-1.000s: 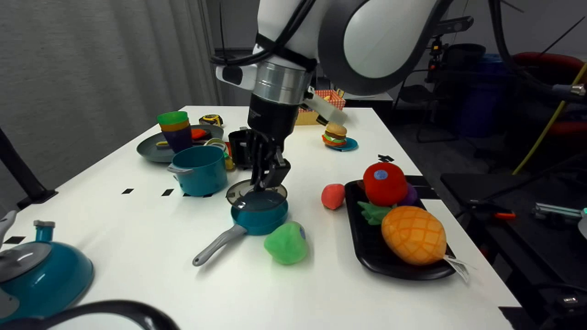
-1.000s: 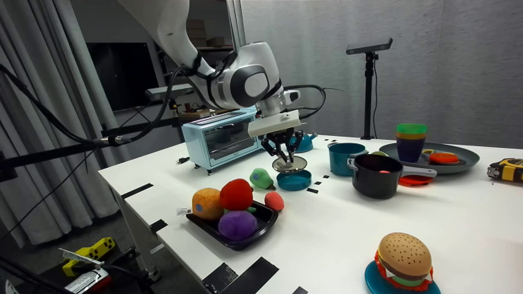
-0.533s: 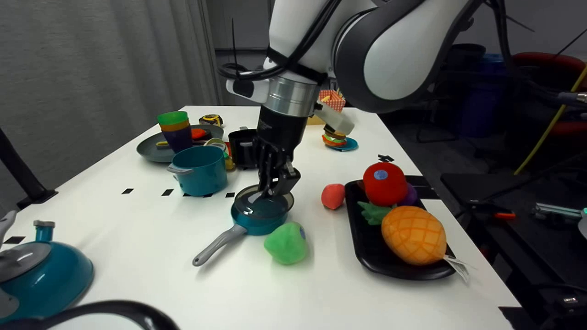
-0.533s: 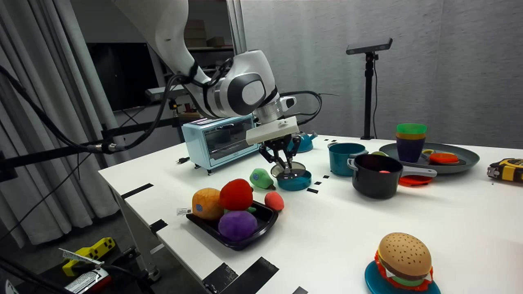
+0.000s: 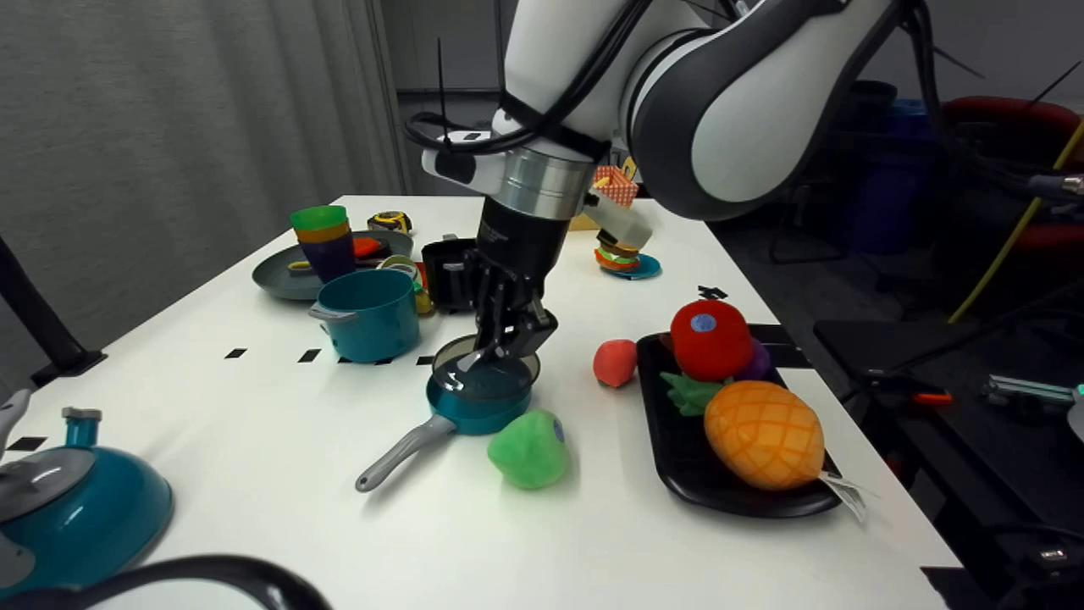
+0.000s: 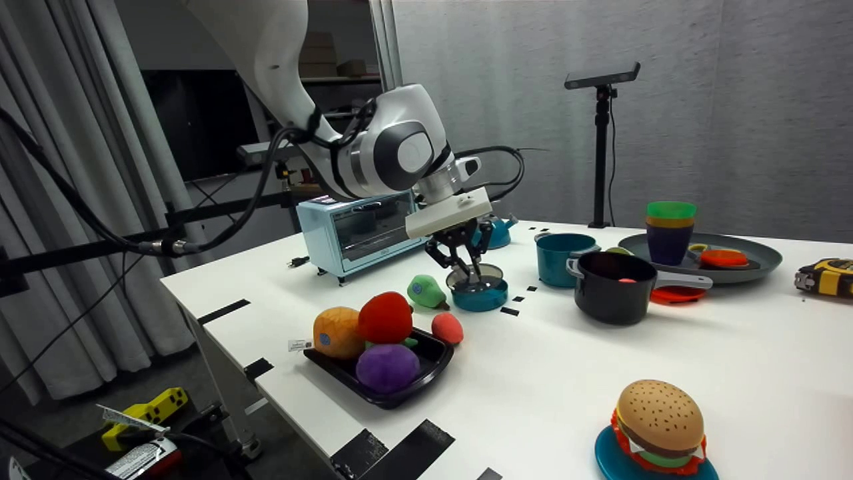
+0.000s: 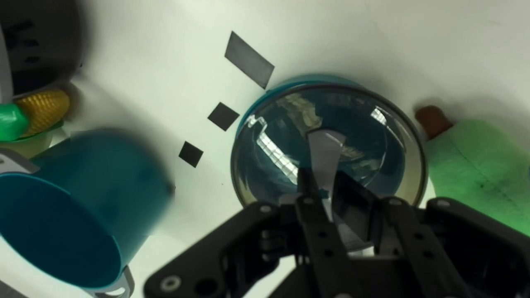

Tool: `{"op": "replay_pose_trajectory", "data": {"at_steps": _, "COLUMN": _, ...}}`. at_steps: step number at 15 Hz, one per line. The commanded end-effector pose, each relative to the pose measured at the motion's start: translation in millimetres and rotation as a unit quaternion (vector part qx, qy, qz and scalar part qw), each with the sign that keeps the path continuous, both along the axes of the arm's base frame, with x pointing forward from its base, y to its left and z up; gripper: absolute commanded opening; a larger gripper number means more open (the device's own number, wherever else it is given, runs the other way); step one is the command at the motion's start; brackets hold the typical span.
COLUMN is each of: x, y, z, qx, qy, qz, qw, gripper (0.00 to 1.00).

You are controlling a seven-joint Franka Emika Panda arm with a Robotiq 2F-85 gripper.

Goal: Put the lid on the pan

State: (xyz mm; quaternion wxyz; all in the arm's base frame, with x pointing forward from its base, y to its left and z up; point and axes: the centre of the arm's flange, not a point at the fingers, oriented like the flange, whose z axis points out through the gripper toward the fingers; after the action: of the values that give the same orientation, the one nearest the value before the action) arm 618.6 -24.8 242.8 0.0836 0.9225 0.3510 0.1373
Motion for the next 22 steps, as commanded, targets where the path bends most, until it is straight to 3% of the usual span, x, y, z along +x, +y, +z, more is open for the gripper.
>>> {"op": "replay_pose_trajectory", "data": {"at_steps": 1, "x": 0, "y": -4, "z": -3, "qx": -0.016, "qy": -0.02, "qz": 0.019, "qw": 0.9995, "gripper": 0.04}}
{"op": "replay_pose_trajectory", "data": {"at_steps": 8, "x": 0, "y": -11, "z": -10, "qx": -0.03, "qy": -0.05, "qz": 0.036, "qw": 0.9977, "gripper": 0.04}}
{"op": "replay_pose_trajectory", "data": {"at_steps": 22, "x": -2, "y": -5, "z": -22, "qx": -0.002, "qy": -0.068, "qz": 0.02, "qw": 0.9975, "gripper": 0.04}}
